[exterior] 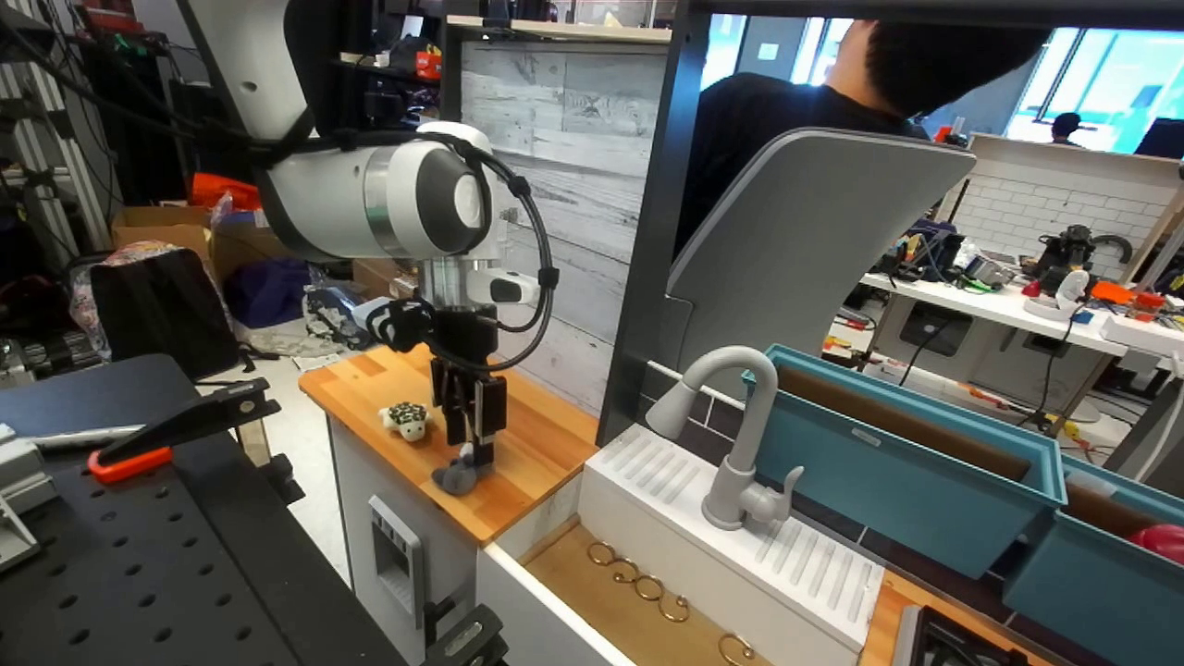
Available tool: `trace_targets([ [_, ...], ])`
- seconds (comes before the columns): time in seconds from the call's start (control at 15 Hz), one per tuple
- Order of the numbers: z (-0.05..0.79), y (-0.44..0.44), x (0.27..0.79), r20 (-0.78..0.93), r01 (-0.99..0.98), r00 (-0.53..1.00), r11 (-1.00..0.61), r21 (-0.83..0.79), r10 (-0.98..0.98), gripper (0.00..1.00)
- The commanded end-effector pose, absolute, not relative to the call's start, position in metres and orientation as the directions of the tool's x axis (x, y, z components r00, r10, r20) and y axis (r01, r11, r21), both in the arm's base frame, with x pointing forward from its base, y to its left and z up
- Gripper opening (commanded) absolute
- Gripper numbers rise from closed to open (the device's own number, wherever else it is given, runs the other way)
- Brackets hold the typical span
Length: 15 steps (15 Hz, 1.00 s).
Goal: Pick up the toy from the countertop and move it backwards.
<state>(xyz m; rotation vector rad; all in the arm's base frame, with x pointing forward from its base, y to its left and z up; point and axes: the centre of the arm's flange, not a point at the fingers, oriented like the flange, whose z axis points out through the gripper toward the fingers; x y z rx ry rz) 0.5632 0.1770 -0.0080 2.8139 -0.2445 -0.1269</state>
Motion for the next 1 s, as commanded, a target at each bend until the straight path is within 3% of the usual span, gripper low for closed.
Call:
trace_targets([
  [0.0,0.032,0.199,0.55,-0.027,-0.127,0.989,-0.943,0.308,-0.142,1.0],
  [0.53,0.103,0.25,0.538,-0.006,-0.053,0.998,-0.967,0.249,-0.056,1.0],
  [0.67,0.111,0.253,0.54,0.013,0.027,0.999,-0.952,0.306,0.033,1.0],
  [0.93,0.101,0.25,0.544,-0.035,0.009,0.999,-0.944,0.329,-0.002,1.0],
])
